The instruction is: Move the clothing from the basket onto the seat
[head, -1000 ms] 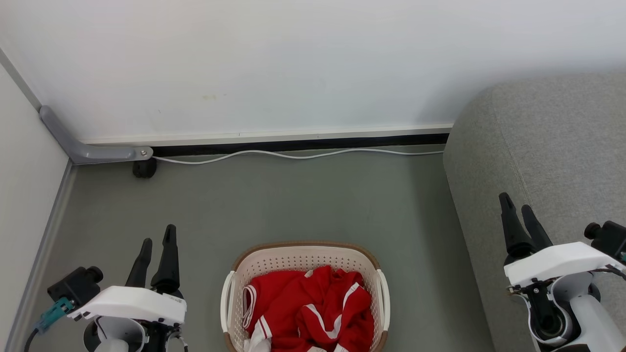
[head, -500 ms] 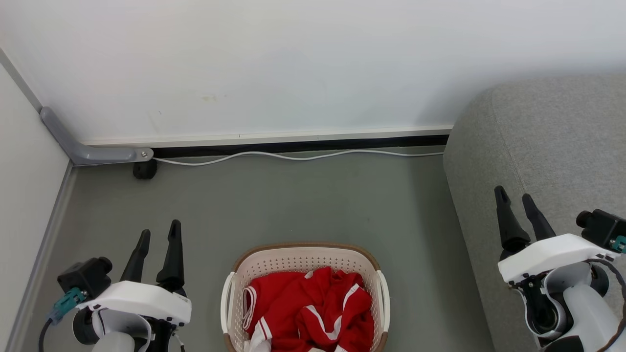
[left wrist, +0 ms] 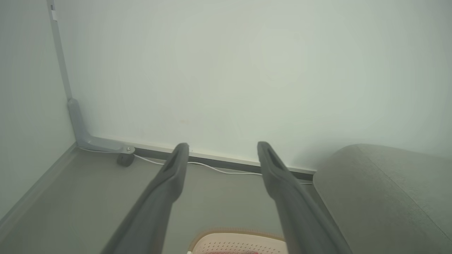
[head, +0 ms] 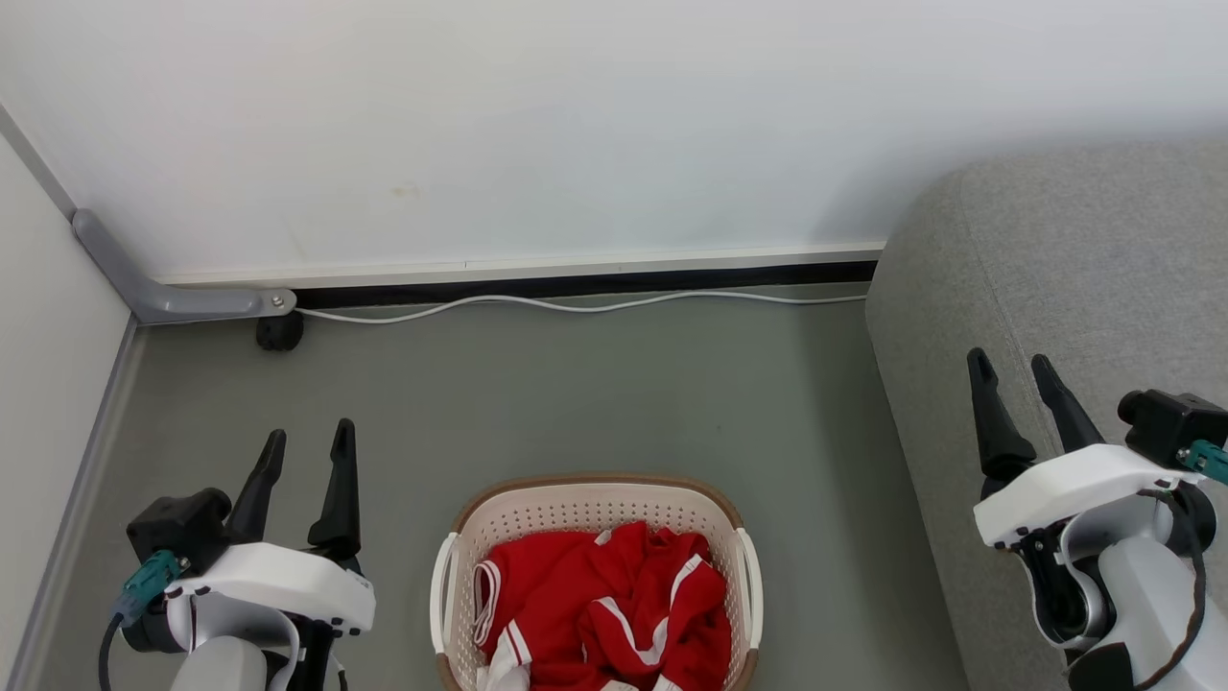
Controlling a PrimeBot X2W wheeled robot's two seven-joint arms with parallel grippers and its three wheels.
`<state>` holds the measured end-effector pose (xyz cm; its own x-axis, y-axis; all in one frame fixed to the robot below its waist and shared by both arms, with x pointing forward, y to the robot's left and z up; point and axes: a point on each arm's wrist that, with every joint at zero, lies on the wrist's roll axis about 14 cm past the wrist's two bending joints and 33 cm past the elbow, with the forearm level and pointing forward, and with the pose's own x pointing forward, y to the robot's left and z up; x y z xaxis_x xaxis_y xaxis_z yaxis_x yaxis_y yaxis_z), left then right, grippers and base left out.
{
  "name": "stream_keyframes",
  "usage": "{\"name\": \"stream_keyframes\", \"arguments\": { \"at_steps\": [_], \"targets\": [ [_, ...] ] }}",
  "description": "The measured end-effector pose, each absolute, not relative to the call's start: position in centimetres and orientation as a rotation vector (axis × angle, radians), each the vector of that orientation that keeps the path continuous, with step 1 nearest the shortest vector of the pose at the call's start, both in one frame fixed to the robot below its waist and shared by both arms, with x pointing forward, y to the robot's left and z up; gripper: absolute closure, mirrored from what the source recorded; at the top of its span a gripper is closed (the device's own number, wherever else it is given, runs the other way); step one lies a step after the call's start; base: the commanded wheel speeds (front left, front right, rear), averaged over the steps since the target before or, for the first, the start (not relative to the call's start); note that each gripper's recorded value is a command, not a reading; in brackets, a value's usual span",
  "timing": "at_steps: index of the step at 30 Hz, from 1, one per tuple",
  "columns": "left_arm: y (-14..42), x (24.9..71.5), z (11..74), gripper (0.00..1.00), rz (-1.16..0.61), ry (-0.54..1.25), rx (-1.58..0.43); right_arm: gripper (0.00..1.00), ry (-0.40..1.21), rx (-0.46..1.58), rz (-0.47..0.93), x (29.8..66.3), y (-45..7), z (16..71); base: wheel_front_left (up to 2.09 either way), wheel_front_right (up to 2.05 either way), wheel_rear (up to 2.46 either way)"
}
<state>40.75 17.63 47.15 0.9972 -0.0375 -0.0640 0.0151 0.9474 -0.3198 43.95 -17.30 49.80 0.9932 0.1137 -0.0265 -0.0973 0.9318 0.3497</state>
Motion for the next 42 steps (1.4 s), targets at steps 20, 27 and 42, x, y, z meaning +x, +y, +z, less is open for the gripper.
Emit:
{"name": "stream_keyframes", "arguments": {
  "at_steps": [20, 27, 42],
  "targets": [
    [17.3, 41.8, 47.9, 0.00, -0.067, 0.028, -0.119, 0.00, -0.008, 0.134, 0.155, 45.4, -17.2, 51.0, 0.00, 0.00, 0.00],
    [17.3, 41.8, 47.5, 0.00, -0.065, 0.040, -0.123, 0.00, -0.009, 0.133, 0.136, 45.4, -17.8, 51.0, 0.00, 0.00, 0.00],
    [16.0, 42.2, 44.5, 0.00, -0.091, 0.121, -0.141, 0.00, -0.030, 0.143, 0.142, 47.3, -17.6, 51.1, 0.00, 0.00, 0.00]
  ]
}}
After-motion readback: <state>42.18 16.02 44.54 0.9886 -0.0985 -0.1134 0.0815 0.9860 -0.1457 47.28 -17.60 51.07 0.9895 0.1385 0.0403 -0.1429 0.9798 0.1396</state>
